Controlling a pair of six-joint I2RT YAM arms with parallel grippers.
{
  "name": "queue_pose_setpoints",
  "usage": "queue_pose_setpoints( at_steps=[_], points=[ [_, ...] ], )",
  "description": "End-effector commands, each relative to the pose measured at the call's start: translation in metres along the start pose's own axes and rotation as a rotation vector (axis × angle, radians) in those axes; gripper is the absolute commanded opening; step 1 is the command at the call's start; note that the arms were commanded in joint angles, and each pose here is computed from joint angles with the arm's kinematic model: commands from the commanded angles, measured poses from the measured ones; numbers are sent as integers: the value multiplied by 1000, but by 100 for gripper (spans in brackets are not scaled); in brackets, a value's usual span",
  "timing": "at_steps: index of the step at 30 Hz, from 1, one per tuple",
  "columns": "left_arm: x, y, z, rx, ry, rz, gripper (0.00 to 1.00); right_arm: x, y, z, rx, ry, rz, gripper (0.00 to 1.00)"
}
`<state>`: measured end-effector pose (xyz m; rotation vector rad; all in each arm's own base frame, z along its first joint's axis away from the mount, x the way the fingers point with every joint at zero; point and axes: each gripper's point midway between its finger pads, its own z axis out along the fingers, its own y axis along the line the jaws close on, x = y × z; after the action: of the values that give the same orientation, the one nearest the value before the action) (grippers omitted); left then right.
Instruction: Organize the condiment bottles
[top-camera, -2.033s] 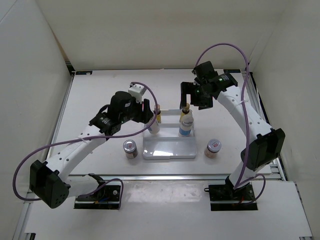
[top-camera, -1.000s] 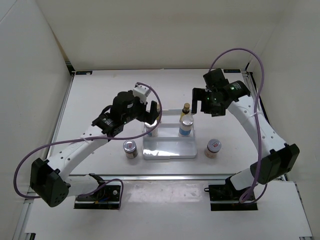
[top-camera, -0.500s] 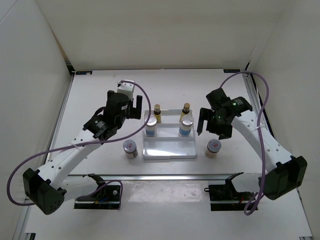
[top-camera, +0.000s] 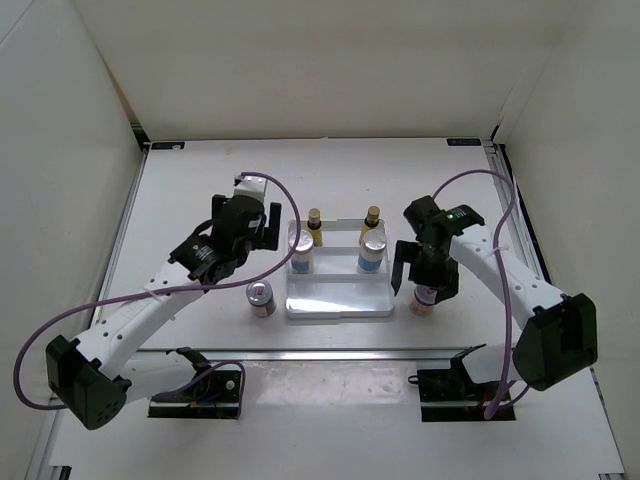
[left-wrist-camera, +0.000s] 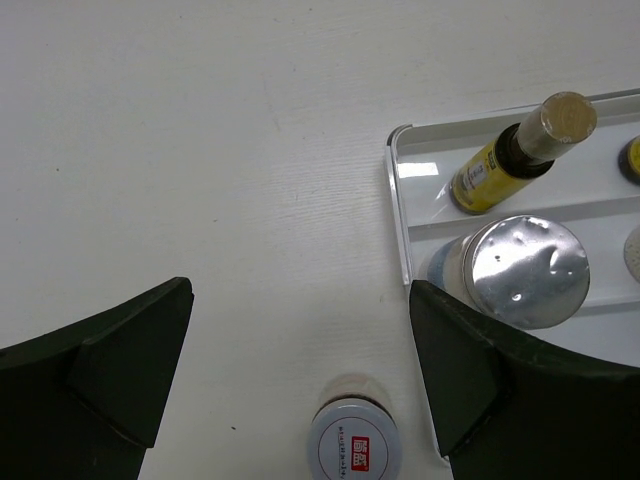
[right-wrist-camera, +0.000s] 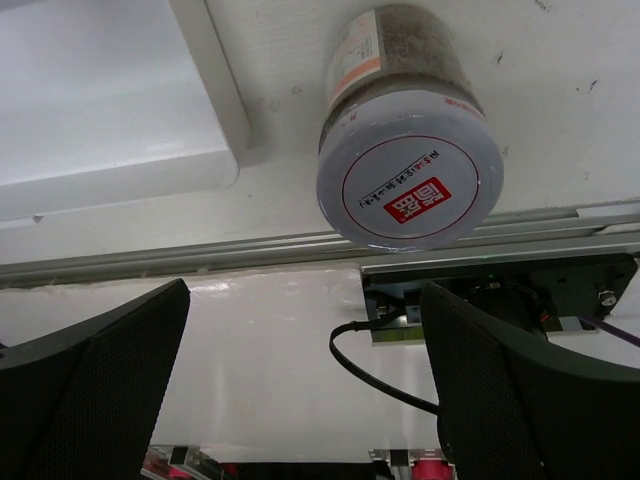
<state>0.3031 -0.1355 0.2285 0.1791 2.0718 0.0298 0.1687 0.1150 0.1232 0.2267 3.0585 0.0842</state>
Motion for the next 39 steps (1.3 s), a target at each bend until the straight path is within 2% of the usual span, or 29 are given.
queue_pose_setpoints(
  at_steps=[1,7,12,14,16,19,25,30,39],
  points=[
    [6,4,-5,-27,16,12,100,1,5,5,-22,8,-7,99],
    [6,5,-6,-38,10,17,100,4,2,12,0,17,-16,95],
    [11,5,-7,-58,17,38,100,-12,5,-9,-23,-82,-16,95],
    [13,7,-8,-58,15,37,100,-12,-4,-13,27,-91,11,95],
    [17,3,-8,-50,22,39,100,-13,-8,-15,45,-107,27,100],
    [29,-8,-7,-14,48,58,100,-13,-15,-17,80,-126,59,100],
    [42,-11,1,-46,114,31,100,-7,-24,-5,138,-84,54,100],
    [51,-6,6,-60,160,-121,100,-2,-27,6,169,-27,30,100],
    [72,-6,3,-68,210,-182,100,-4,-25,21,97,27,45,89]
  ],
)
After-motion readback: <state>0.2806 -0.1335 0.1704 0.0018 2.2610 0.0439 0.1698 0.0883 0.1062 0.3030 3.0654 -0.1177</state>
